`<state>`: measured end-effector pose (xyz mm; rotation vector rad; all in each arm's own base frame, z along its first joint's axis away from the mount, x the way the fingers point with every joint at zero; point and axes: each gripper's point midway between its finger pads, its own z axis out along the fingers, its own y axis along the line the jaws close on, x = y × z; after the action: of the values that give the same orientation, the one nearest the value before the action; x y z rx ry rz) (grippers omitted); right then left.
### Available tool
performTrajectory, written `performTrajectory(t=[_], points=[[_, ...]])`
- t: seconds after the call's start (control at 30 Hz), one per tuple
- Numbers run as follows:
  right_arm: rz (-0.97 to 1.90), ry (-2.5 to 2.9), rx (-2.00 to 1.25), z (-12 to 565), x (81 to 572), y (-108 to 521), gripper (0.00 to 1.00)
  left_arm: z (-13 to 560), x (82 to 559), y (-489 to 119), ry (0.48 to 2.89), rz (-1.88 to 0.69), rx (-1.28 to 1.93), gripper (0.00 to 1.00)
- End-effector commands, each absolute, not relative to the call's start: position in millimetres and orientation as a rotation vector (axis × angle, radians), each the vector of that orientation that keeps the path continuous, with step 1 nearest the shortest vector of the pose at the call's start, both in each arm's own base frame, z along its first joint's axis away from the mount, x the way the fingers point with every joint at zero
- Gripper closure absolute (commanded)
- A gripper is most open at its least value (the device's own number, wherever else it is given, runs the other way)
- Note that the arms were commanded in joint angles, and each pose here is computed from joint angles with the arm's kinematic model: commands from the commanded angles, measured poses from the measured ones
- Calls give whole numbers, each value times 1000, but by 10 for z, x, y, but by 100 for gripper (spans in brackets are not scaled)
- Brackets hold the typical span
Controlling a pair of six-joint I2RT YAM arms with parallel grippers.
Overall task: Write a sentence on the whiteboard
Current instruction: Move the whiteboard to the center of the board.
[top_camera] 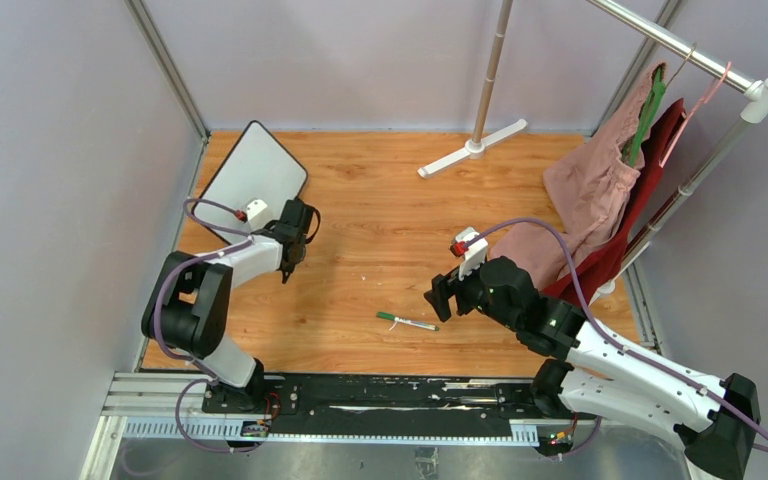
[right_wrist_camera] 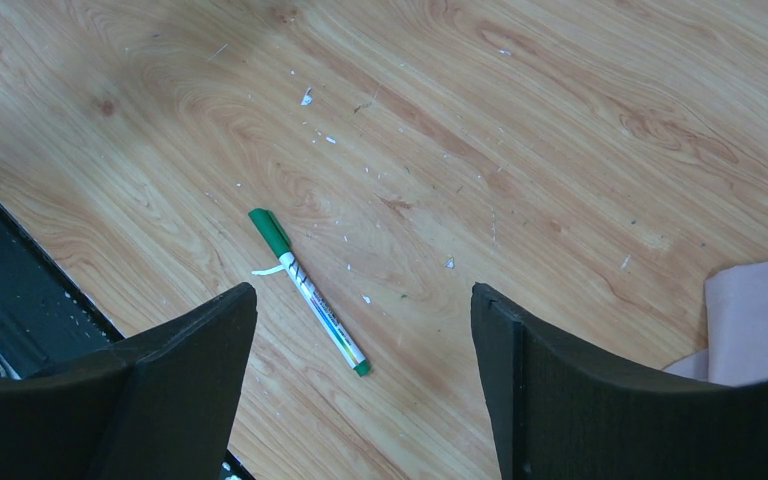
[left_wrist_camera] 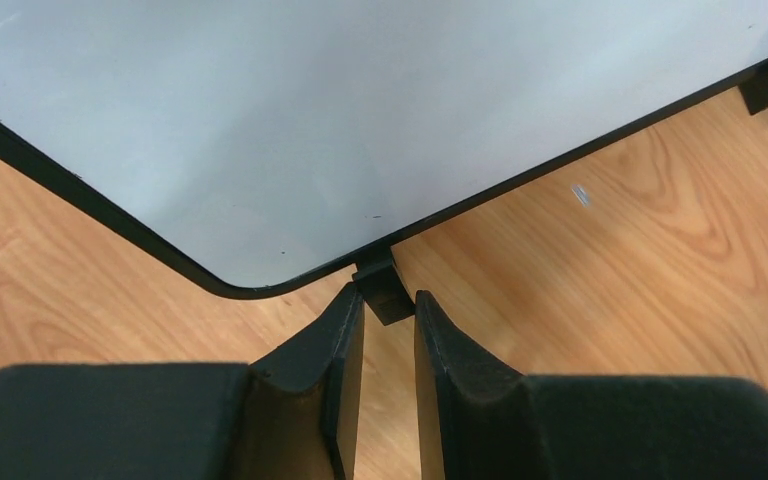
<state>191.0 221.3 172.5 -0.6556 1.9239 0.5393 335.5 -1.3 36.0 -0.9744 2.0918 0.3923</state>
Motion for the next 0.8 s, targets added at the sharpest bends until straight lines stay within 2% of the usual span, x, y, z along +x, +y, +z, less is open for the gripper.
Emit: performTrajectory(t=[0.0,0.2,0.4,0.77], points=[[521,1922,-670,1697,1899,2206,19,395,3456,-361,2164,263,-752,100],[527,1931,-668,1701,1881,2197,19,326,3468,-736,2237,173,-547,100],[520,1942,-648,1683,1854,2129,19,371,3554,-1351,2272,-42,-224,100],[511,1956,-625,1650,1816,2043,19,232,3340,-1714,2365,-162,96,100]])
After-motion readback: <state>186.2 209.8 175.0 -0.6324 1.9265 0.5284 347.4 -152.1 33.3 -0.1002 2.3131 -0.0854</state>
